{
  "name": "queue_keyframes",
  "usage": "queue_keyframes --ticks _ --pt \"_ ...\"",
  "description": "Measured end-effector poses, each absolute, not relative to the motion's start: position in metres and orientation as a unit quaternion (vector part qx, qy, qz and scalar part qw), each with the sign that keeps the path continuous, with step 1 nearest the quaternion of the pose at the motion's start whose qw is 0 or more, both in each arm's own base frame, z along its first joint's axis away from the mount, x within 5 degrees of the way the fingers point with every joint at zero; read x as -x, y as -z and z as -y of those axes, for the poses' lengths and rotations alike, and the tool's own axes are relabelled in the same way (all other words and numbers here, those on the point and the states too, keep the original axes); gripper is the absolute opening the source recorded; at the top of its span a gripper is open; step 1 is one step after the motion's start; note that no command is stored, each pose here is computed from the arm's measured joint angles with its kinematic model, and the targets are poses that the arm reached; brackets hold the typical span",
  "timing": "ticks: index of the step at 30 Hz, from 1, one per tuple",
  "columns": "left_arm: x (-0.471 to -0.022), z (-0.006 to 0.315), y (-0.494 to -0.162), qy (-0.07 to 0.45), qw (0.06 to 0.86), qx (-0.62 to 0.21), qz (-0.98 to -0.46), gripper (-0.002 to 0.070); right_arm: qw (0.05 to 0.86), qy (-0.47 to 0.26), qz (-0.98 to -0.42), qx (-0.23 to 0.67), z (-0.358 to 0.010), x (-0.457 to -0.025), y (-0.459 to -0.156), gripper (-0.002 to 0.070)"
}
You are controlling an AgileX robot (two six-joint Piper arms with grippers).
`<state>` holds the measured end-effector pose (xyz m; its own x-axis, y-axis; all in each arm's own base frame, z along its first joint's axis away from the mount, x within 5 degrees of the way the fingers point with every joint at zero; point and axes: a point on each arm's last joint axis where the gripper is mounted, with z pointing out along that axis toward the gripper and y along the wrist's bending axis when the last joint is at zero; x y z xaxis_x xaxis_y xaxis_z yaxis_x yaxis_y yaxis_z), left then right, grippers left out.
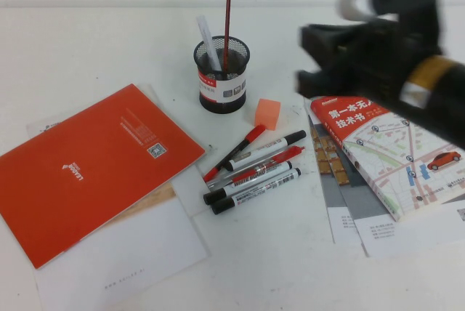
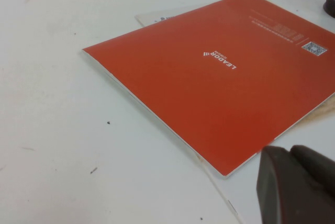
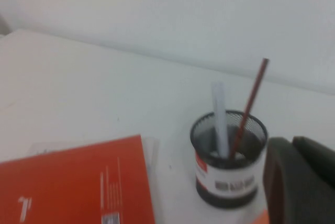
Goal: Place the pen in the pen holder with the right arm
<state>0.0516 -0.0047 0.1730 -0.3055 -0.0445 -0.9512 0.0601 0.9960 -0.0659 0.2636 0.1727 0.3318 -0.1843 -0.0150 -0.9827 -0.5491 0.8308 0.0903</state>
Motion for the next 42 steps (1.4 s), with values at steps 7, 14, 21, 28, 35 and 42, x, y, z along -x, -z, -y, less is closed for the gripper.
queue_keyframes --ticks 7,14,21,28,35,42 --pt "-0.052 0.005 -0.173 0.044 0.589 -0.005 -0.807 -0.0004 0.596 -0.183 -0.754 0.208 -0.129 -0.201 -0.342 -0.0019" --pt "-0.052 0.005 -0.173 0.044 0.589 -0.005 -0.807 -0.0004 0.609 -0.178 -0.743 0.210 -0.093 -0.146 -0.321 -0.0019" --pt "-0.052 0.005 -0.173 0.044 0.589 -0.005 -0.807 -0.0004 0.617 -0.172 -0.748 0.172 -0.055 -0.100 -0.275 -0.0019" --pt "-0.052 0.005 -0.173 0.044 0.589 -0.005 -0.807 -0.0004 0.675 -0.107 -0.726 0.078 -0.020 -0.072 -0.230 -0.0019" --pt "-0.052 0.005 -0.173 0.044 0.589 -0.005 -0.807 -0.0004 0.704 -0.080 -0.706 0.017 -0.008 -0.060 -0.202 -0.0019" --pt "-0.052 0.005 -0.173 0.044 0.589 -0.005 -0.807 -0.0004 0.698 -0.085 -0.711 0.009 -0.008 -0.059 -0.199 -0.0019"
